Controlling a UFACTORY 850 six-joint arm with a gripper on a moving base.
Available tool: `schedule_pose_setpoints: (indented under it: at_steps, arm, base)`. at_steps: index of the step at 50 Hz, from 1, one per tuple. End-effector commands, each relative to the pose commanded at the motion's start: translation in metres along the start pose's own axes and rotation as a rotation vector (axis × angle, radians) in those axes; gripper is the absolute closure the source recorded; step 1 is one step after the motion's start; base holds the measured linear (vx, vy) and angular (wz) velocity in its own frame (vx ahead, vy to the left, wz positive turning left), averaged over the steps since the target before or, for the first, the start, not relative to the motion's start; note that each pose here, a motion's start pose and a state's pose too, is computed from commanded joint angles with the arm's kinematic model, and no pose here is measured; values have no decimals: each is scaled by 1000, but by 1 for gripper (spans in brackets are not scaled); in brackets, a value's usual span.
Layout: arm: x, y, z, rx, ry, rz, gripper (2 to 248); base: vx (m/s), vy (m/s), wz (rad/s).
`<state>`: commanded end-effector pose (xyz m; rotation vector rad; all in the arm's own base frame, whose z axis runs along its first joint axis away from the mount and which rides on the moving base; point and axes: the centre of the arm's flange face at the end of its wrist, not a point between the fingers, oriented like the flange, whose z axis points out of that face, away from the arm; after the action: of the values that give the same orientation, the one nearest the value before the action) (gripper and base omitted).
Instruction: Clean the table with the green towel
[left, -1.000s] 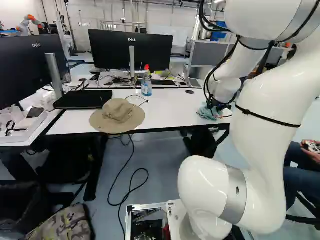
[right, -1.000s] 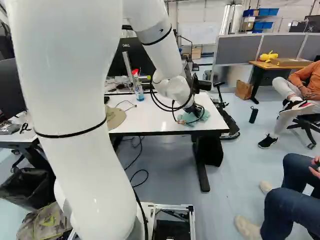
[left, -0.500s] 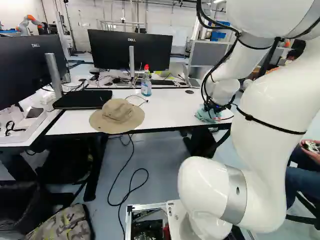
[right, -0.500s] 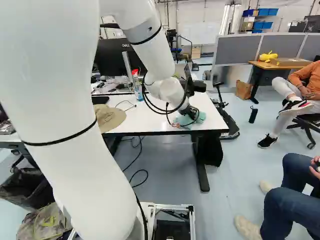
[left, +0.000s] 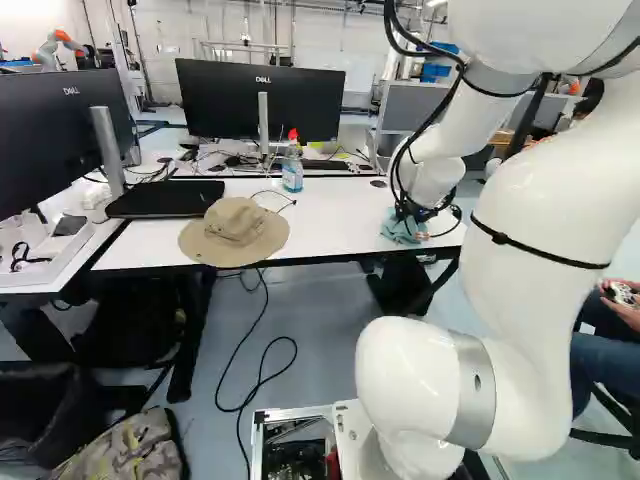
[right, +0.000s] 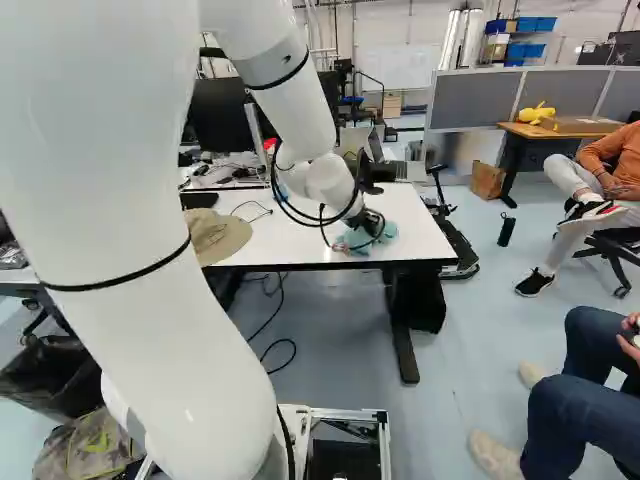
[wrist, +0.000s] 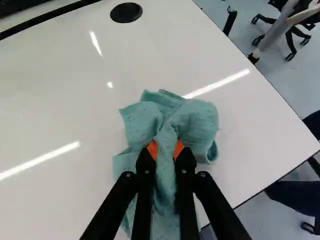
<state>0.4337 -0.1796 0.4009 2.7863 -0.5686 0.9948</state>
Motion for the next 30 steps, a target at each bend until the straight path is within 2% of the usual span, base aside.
schedule_pose_setpoints:
  at_steps: [15, 30]
  arm:
    - [22, -1, 19, 1, 10, -1, 197]
    - [35, 17, 30, -21, 17, 26, 197]
  base:
    - [0, 0, 0]
    - [0, 0, 0]
